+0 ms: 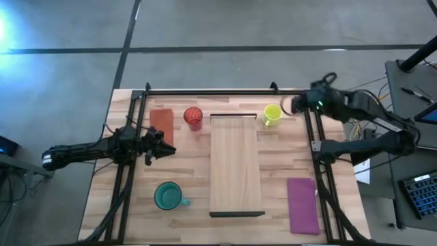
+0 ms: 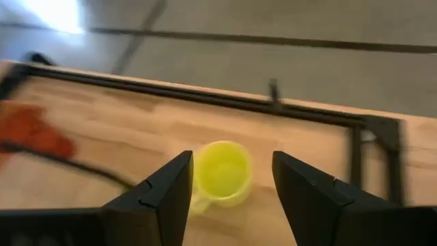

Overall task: Stack small to large cups/mugs on shelf
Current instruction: Put the yellow mug on the shelf

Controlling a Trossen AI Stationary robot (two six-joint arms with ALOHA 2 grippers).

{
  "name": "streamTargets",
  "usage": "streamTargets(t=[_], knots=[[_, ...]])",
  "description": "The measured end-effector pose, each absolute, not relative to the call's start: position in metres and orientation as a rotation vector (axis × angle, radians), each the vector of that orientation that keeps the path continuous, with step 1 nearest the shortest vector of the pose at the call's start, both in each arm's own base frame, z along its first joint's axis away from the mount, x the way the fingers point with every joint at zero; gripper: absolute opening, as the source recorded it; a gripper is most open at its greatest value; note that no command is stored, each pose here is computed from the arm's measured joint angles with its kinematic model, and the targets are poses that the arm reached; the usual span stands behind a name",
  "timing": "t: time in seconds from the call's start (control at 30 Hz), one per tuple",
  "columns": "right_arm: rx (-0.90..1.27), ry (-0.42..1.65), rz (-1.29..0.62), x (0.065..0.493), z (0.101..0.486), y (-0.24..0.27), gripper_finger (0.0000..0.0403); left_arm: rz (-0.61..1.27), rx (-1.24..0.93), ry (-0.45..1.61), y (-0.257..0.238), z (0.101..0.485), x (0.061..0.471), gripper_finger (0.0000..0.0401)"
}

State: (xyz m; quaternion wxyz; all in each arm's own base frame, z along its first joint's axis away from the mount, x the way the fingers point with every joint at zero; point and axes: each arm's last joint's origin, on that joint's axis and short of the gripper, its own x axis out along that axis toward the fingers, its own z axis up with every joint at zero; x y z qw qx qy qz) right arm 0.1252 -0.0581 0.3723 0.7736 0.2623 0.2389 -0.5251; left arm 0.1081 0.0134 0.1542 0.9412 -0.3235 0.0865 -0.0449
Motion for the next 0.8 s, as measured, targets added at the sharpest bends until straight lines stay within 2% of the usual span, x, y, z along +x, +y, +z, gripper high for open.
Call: streamTargets(t=[0.13,0.27,0.37,0.5,0.63,0.8], knots=[[0.610,0.545,-1.179,0.149,0.376,-0.075,0.0194,-0.092,-0.660,0.176,0.013,0.154,0.108,0.0079],[0.474,0.600,-1.280,0.171,0.377,-0.091,0.0194,-0.092,-0.660,0.177,0.013,0.154,0.108,0.0079],[0.483,0.601,-1.308,0.186,0.379,-0.098,0.0194,-0.091,-0.660,0.176,0.013,0.154,0.108,0.0079],[0.616,0.718,-1.138,0.205,0.373,-0.107,0.0194,-0.091,-0.660,0.177,0.013,0.154,0.108,0.0079],[0.753,0.857,-0.987,0.206,0.358,-0.128,0.0194,-0.092,-0.660,0.177,0.013,0.154,0.108,0.0079],[0.783,0.929,-1.098,0.180,0.345,-0.156,0.0194,-0.091,-0.660,0.177,0.013,0.154,0.108,0.0079]])
